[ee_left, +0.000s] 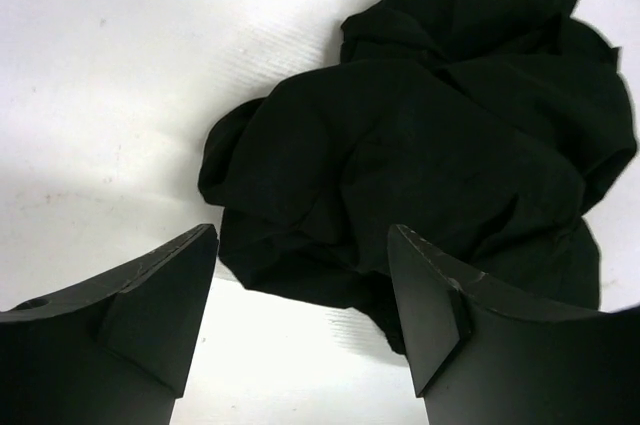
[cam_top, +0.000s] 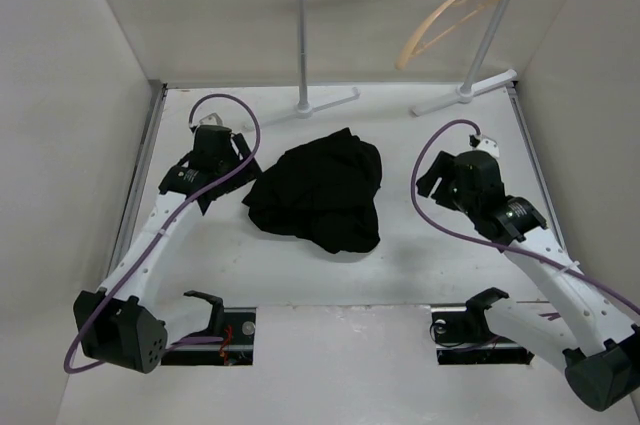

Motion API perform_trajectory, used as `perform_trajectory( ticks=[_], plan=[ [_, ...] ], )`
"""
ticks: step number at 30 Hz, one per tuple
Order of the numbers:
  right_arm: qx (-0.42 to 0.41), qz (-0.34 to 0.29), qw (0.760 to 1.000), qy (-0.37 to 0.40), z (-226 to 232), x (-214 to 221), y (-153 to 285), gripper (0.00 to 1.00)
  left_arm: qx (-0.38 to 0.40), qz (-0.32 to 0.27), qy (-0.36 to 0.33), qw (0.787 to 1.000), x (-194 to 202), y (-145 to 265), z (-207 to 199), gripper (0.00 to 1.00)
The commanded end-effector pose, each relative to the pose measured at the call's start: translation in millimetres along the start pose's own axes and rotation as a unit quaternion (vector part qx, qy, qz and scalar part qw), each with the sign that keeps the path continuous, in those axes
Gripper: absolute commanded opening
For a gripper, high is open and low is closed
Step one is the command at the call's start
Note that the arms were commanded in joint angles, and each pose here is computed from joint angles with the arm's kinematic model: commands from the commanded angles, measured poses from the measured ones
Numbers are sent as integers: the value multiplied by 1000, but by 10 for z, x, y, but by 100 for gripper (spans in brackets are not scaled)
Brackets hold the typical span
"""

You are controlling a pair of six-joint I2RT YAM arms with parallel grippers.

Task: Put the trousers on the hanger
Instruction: Flatten out the trousers at the center of the board.

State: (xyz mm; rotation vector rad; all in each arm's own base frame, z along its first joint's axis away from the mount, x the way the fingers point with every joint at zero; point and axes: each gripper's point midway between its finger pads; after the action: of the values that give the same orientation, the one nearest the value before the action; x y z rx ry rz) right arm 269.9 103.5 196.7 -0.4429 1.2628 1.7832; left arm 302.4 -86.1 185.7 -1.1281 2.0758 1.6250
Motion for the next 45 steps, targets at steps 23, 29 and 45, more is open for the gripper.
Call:
perform_trajectory(
  ticks=[23, 29, 45],
  plan=[
    [-162, 188, 965, 88, 868, 1216, -431, 72, -20, 81, 123, 989, 580, -985, 324, 64],
    [-205, 208, 952, 87, 1103, 1423, -667, 41, 42, 103, 138, 984, 658, -1073, -82, 36],
    [-172, -73, 972, 141, 1363, -768, 958, 6, 105, -238, 137, 956, -2112, 1108, -349, 6]
  ],
)
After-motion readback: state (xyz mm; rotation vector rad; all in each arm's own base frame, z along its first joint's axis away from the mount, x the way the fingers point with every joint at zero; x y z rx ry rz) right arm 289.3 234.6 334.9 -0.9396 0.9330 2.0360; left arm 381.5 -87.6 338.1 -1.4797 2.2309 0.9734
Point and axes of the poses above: each gripper's point midway between its finger pads, its own y axis back along the fingers, its own z axis along the line the jaws close on, x = y × z, and after that the axes turned 2 degrees about -y, right-handed
